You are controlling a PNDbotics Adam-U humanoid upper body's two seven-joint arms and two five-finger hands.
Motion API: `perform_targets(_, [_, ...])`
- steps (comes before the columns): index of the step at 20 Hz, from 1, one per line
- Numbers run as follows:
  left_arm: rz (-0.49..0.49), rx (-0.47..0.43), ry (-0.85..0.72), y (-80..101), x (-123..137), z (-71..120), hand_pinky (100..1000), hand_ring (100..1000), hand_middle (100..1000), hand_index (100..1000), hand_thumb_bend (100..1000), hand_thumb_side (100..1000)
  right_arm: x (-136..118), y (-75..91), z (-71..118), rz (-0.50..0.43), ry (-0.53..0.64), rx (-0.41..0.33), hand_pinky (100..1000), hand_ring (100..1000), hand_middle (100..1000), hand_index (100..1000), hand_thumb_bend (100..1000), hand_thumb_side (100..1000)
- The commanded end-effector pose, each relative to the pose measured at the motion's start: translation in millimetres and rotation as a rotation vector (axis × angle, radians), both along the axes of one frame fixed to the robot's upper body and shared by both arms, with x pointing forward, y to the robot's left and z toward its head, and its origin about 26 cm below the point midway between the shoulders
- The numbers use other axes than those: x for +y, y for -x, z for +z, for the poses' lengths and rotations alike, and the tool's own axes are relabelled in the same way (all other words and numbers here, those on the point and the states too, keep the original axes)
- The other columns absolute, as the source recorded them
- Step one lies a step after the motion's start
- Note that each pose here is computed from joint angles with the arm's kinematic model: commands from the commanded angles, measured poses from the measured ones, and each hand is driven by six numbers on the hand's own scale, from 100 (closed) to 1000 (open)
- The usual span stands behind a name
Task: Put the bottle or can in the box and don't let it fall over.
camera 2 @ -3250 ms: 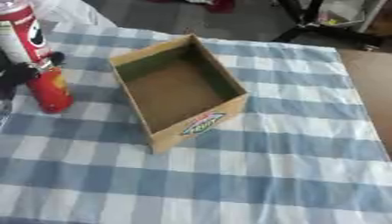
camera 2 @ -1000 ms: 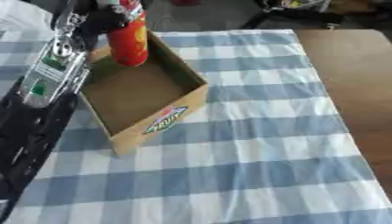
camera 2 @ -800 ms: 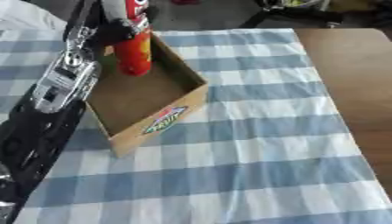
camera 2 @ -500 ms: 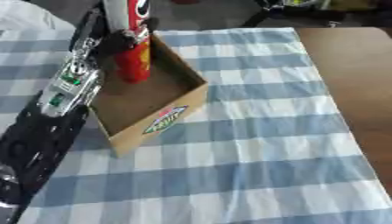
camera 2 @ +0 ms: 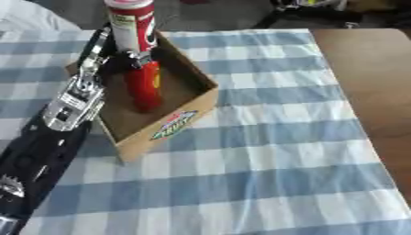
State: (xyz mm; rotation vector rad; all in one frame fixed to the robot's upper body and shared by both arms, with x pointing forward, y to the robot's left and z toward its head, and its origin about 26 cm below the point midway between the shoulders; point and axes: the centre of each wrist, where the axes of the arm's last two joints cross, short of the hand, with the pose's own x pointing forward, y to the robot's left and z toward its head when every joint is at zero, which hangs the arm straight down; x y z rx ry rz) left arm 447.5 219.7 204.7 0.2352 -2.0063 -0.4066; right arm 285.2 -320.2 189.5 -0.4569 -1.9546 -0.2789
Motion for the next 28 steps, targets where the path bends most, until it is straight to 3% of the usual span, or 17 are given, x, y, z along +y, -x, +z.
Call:
perform_targets(1, [0.033,-0.071,-0.035,6.3,14.0,22.2,1000,1000,863,833,1000,313,-4.9,3.5,9.5,-0.015,0.033,-0.027,875,1000,826,771,100,801])
perform_targets(5, [0.048,-0.118,-0.037,23.6,28.8,35.3,1000,1000,853,826,1000,261,-8.3,4.9,8.9,-0.030,0.039,-0.030,875,1000,826,772,100,793])
perform_targets(10, [0.080,-0.176,0.008,59.9,53.7,50.4,1000,1000,802,829,1000,255,-13.0,6.7,8.2,-0.064,0.030,-0.045,874,1000,826,771,100,786])
perform_targets(11, [0.083,-0.187,0.021,68.2,58.3,53.0,1000,1000,799,828,952,343,-13.6,7.0,8.1,-0.068,0.029,-0.048,874,1000,827,771,100,782])
perform_targets(12, [0.087,-0.202,0.031,76.8,62.8,55.3,1000,1000,800,829,997,250,-14.2,7.2,7.9,-0.072,0.028,-0.049,874,1000,827,771,100,786])
perform_targets(15, [0.110,-0.246,0.046,103.1,75.9,59.3,1000,1000,816,832,979,244,-15.1,7.7,7.5,-0.080,0.025,-0.052,874,1000,827,772,100,782])
perform_targets(21, [0.219,-0.272,0.039,146.9,100.7,50.1,1000,1000,810,823,932,218,-19.5,10.4,4.2,-0.099,0.029,-0.051,874,1000,826,772,100,774])
perform_targets(28, [0.430,-0.248,0.046,172.8,137.7,20.6,1000,1000,848,848,914,204,-23.2,15.6,-6.8,-0.132,0.030,-0.011,874,1000,834,776,100,788])
